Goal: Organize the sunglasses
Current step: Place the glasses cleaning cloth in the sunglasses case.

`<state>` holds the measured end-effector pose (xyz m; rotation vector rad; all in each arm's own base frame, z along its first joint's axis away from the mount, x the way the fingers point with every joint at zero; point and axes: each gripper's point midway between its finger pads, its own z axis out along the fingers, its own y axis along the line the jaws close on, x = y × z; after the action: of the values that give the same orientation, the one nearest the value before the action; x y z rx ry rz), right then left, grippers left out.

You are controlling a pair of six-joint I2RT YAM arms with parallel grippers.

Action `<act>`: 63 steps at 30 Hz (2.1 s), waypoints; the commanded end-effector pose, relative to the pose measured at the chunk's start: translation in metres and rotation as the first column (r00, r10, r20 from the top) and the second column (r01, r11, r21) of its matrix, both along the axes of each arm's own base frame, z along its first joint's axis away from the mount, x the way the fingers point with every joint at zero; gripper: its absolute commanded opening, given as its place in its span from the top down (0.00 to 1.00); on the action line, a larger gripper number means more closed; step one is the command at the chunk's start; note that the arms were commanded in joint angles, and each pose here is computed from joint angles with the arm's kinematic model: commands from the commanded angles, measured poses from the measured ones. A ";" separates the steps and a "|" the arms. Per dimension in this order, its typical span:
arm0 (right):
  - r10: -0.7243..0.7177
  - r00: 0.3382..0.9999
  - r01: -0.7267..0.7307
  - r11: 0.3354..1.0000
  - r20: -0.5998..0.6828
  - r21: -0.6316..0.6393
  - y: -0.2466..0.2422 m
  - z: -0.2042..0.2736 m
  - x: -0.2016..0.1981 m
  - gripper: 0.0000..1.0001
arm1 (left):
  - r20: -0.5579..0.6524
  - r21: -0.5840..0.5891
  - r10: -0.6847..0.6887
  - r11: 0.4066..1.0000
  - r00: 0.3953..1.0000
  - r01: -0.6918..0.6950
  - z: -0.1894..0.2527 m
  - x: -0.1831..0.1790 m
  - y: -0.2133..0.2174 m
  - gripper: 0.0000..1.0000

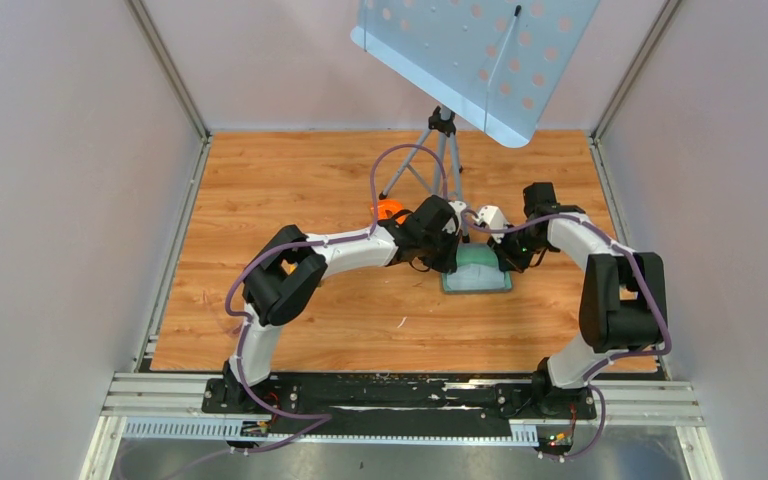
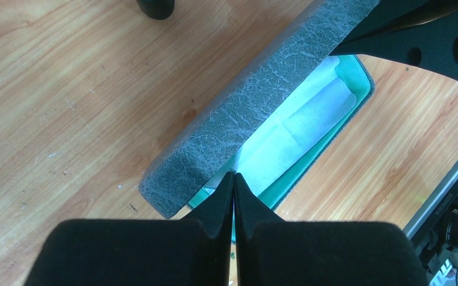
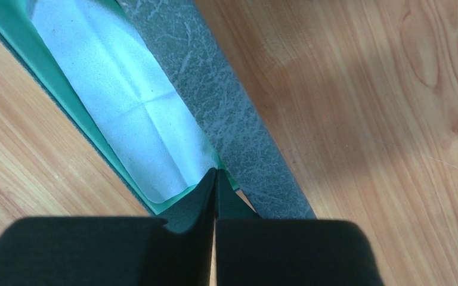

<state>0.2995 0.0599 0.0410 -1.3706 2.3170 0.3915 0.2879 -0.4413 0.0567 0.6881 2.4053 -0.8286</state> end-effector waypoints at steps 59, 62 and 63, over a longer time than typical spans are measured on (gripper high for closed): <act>-0.138 0.990 0.137 0.990 0.033 0.029 -0.004 0.027 -0.027 1.00 | 0.119 0.045 -0.029 0.999 0.992 0.024 0.022 -0.024 -0.010 1.00; -0.137 0.990 0.137 0.990 0.024 0.016 -0.006 0.022 -0.022 1.00 | 0.104 0.054 -0.021 0.998 0.994 0.016 0.014 -0.020 -0.007 1.00; -0.140 0.990 0.140 0.990 0.021 0.012 -0.006 0.020 -0.019 1.00 | 0.102 0.056 -0.016 0.998 0.995 0.010 0.013 -0.017 -0.007 1.00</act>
<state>0.2680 0.0591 0.0635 -1.2206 2.3481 0.3643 0.2569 -0.4496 0.0719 0.7601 2.3469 -0.7517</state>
